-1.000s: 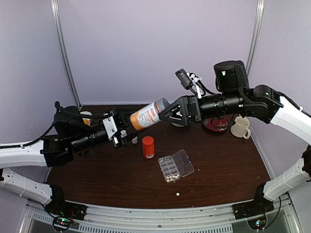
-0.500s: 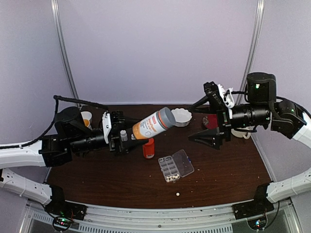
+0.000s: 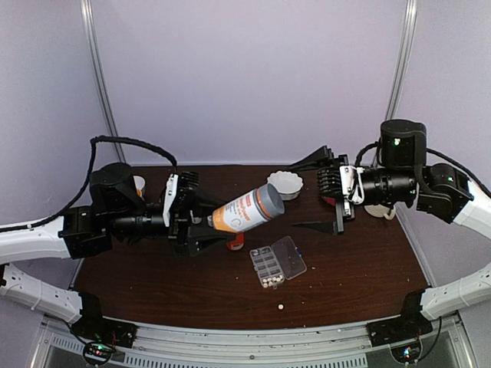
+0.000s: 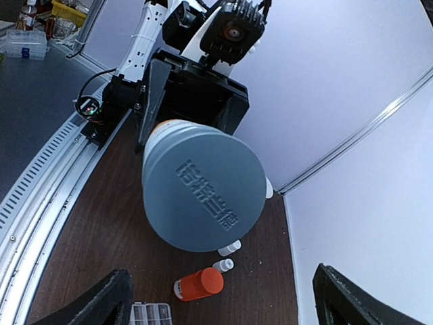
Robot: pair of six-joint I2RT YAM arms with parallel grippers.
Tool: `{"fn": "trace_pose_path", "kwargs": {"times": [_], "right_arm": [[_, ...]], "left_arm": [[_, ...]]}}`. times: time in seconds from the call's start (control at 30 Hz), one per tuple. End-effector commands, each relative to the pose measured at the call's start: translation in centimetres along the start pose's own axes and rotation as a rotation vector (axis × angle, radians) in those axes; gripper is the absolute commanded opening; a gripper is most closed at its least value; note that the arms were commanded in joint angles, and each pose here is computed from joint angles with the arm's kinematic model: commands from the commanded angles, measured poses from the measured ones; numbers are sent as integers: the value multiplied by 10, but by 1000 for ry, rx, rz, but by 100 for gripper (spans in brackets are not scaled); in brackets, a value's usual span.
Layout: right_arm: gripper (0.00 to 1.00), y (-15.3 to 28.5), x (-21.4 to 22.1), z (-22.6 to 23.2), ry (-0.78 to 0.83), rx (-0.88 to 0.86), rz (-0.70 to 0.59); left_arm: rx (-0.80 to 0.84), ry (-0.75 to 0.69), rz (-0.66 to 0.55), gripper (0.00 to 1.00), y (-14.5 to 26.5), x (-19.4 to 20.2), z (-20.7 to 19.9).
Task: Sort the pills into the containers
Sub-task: Screw the lid of the pill bottle onto the pill bottle.
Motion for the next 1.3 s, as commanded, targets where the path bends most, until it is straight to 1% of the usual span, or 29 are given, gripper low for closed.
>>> {"fn": "trace_pose_path", "kwargs": {"times": [0.0,0.03,0.1,0.13,0.2,0.37,0.53,0.73,0.83,1.03,1.27], "right_arm": [[96,3,-4,1,138,57,-14],[95,2,-5,2,148,48,-19],[91,2,-5,8,204,11,-39],[91,2,-4,11,225,4,-44],[91,1,-5,12,230,18,-50],[93,-1,-7,12,229,3,-47],[93,-10,-7,12,247,-17,-44],[85,-17,-10,13,259,-44,-28],[83,-19,-9,16,250,-52,-29],[75,-20,-7,21,234,-91,-23],[73,-20,-11,22,222,-126,-39]], "left_arm": [[51,54,-9,0,3,-15,-5],[48,55,-4,0,4,-14,-5],[48,103,10,0,4,-14,-5],[57,124,28,0,4,-13,-4],[80,147,45,0,2,-15,-2],[103,150,50,0,0,-15,-2],[136,177,113,0,-6,-6,-1],[151,200,142,0,-8,-2,1],[151,201,142,0,-8,-1,2],[154,203,146,0,-7,0,4],[159,198,140,0,-7,-1,4]]}}
Point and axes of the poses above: each gripper's point midway between its finger pads, its own y axis back along the fingers, its own z axis along the line the jaws close on, x = y × z, the point moved 8 cm from there along y, back along the fingers, and after that the axes turned 6 degrees about y, right-handed, at the moved point
